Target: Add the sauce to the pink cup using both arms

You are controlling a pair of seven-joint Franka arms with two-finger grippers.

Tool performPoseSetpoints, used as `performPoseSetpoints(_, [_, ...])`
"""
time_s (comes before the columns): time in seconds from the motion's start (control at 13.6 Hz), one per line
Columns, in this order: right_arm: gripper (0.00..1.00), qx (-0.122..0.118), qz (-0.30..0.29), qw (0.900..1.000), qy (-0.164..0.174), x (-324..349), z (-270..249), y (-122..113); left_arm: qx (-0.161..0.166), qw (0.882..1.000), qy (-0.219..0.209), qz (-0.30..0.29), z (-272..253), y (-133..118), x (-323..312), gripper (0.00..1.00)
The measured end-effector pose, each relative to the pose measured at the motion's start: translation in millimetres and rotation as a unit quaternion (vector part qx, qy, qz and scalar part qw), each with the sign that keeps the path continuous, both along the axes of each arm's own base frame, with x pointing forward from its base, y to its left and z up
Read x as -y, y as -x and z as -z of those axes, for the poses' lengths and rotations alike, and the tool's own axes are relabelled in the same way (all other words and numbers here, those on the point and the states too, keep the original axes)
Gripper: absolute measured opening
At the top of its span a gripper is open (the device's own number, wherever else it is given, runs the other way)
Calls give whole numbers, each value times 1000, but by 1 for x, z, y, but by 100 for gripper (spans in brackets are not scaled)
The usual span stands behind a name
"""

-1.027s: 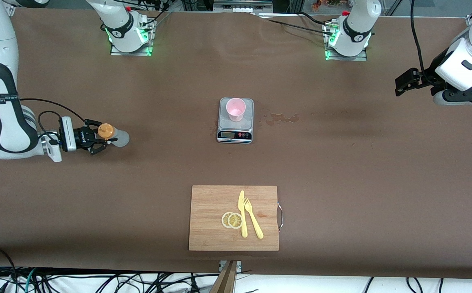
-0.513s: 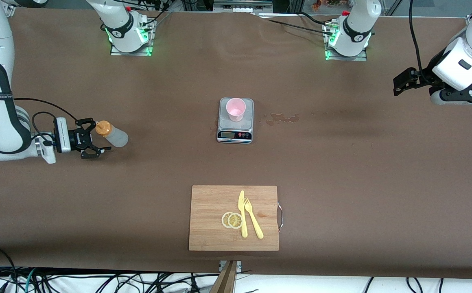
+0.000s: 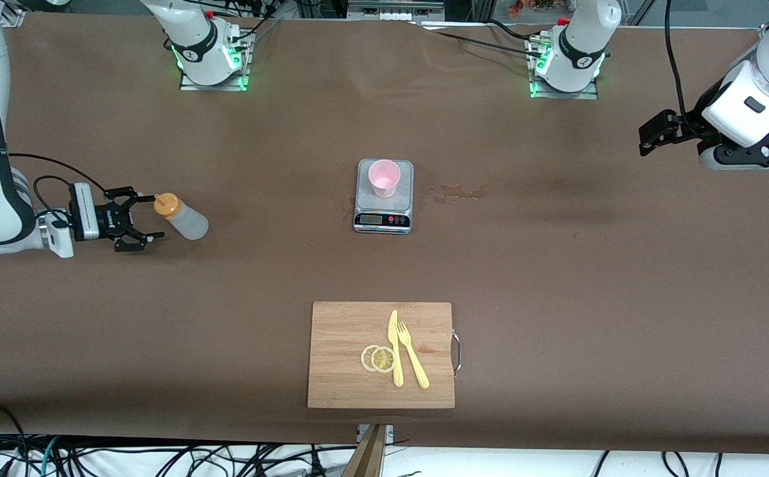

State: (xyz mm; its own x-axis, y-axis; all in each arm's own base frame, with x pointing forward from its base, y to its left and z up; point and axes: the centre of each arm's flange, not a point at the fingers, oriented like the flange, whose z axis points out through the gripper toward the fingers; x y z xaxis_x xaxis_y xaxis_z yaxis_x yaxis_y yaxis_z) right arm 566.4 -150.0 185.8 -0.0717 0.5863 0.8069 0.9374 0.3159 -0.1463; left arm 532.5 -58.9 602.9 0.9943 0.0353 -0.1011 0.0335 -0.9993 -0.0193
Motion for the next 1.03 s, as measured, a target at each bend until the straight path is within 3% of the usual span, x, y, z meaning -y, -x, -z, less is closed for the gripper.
performPoseSetpoints(0.29, [100,25,-21,998,45,16,-44,-5,0,1000,0,-2,0,0,-1,100])
performPoseSetpoints(0.59, [100,29,-6,991,133,28,-118,-9,-7,1000,-1,0,1,1,1,100])
performPoseSetpoints(0.81, [100,23,30,977,211,24,-179,-9,-24,1000,-3,4,4,6,2,100])
performPoseSetpoints(1.03, [100,1,87,955,284,7,-231,-2,-44,999,0,15,4,13,8,100])
